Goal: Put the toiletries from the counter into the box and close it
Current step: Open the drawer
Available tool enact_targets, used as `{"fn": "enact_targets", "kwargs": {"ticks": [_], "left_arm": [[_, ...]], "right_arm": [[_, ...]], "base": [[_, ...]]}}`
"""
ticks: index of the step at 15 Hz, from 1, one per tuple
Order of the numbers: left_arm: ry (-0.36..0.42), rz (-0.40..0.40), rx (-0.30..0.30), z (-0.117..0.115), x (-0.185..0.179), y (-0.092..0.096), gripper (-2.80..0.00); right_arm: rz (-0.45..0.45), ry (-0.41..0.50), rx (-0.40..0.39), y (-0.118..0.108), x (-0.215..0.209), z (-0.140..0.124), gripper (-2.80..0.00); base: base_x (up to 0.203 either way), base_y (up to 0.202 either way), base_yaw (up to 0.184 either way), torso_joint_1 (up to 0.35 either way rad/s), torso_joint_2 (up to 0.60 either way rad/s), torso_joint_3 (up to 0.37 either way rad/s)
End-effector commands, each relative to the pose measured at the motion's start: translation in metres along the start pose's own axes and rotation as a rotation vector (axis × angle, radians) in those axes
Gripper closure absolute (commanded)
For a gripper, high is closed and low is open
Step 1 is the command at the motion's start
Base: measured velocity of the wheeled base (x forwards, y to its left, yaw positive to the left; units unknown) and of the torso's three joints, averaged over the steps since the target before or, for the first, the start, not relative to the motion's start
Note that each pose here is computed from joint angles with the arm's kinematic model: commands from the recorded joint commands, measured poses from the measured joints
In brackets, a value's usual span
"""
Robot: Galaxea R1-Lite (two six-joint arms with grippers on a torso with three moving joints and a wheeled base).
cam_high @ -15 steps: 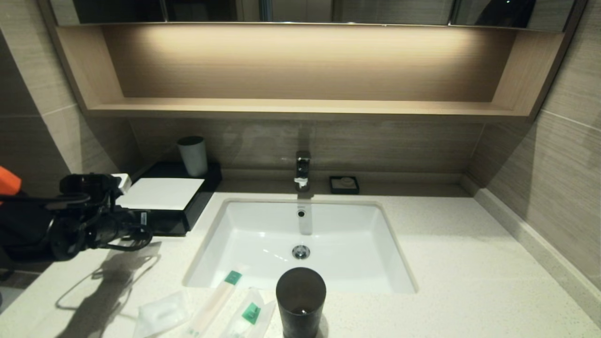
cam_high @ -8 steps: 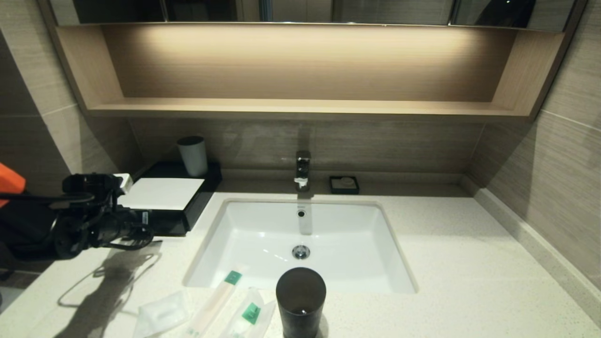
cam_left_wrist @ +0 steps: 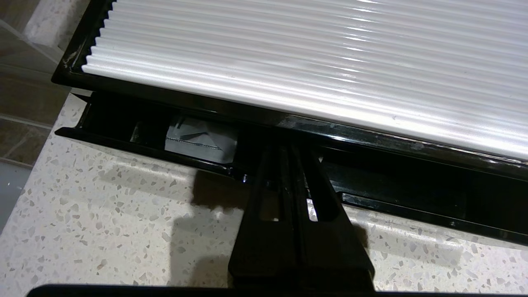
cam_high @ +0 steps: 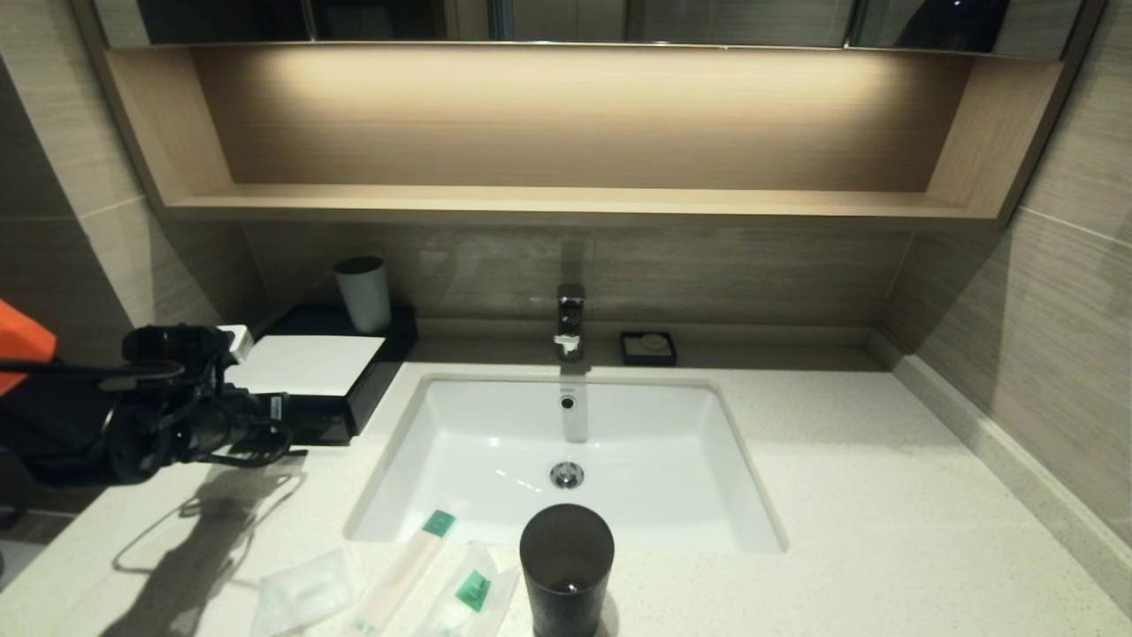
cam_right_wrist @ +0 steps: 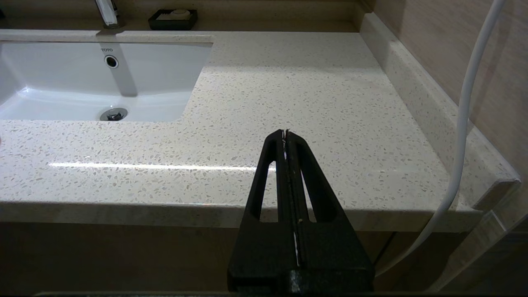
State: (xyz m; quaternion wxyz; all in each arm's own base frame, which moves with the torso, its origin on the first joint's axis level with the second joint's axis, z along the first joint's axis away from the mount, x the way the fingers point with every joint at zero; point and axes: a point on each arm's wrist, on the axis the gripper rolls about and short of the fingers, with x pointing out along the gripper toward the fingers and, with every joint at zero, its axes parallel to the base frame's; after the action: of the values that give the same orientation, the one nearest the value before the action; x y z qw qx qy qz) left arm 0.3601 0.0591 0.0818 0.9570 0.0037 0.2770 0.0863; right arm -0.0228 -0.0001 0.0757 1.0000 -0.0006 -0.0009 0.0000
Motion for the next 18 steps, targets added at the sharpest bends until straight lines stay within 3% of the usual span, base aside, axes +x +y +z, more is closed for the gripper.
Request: {"fn": "enact_targets", "kwargs": {"ticks": [1, 8, 18], "left_arm": [[0.002, 0.002, 0.0, 0.0, 0.002, 0.0, 0.0], [0.006, -0.001, 0.001, 0.001, 0.007, -0.001, 0.0], [0.078, -0.009, 0.003, 0.015, 0.008, -0.002, 0.0]], "right_arm": [[0.0, 0.001, 0.0, 0.0, 0.0, 0.0, 0.0], [0.0, 0.002, 0.0, 0.0, 0.0, 0.0, 0.0], [0.0, 0.001, 0.0, 0.0, 0.0, -0.001, 0.0]], "base": [[0.0, 0.0, 0.0, 0.0, 0.0, 0.0], [0.0, 0.0, 0.0, 0.0, 0.0, 0.0], [0.0, 0.0, 0.0, 0.0, 0.0, 0.0]]}}
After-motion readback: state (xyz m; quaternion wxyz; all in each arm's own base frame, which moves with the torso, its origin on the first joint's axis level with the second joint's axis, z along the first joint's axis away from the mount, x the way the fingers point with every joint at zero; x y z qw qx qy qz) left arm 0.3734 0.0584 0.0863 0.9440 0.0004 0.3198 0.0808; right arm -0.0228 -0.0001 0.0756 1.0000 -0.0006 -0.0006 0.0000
